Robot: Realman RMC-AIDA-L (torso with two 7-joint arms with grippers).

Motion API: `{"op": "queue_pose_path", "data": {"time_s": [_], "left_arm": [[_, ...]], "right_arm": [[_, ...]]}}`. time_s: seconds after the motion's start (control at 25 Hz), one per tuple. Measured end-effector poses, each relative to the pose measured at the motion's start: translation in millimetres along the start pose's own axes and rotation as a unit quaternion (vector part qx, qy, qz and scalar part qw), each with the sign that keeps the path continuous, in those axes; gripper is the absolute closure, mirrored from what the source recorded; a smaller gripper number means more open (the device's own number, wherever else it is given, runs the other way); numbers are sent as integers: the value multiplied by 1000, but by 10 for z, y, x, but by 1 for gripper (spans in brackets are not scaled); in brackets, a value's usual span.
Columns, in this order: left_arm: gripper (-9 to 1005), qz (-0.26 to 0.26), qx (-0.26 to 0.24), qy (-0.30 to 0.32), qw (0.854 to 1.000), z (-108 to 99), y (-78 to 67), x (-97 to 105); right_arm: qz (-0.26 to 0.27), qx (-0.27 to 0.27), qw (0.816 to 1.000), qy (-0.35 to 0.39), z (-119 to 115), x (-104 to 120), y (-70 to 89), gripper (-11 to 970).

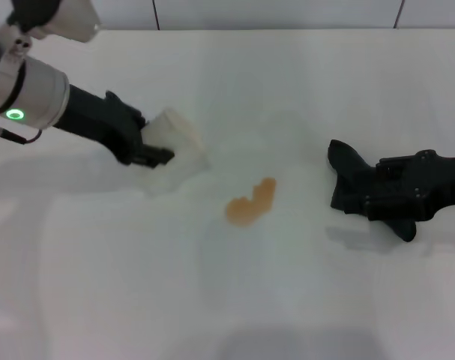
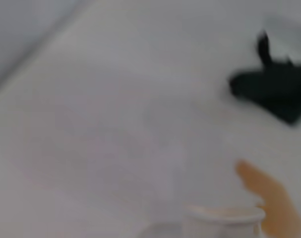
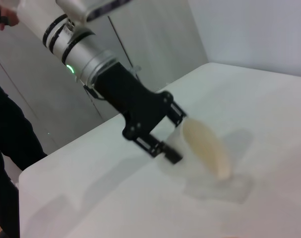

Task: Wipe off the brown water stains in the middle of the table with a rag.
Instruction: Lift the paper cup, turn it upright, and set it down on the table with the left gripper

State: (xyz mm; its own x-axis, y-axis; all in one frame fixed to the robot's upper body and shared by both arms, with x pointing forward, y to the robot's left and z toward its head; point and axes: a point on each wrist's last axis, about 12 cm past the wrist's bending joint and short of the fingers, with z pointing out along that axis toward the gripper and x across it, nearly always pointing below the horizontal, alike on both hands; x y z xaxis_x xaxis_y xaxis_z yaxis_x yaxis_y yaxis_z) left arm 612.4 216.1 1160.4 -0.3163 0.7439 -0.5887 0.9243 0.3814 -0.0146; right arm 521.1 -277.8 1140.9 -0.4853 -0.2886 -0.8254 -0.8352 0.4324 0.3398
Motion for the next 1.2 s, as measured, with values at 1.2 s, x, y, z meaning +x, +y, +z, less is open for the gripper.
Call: {"op": "queue_pose_path", "data": {"time_s": [1.2], "left_arm": [[487, -10, -156, -261, 953, 305, -291, 656]], "right_arm": [[-17, 16, 1000, 2, 48, 68, -72, 326]]}}
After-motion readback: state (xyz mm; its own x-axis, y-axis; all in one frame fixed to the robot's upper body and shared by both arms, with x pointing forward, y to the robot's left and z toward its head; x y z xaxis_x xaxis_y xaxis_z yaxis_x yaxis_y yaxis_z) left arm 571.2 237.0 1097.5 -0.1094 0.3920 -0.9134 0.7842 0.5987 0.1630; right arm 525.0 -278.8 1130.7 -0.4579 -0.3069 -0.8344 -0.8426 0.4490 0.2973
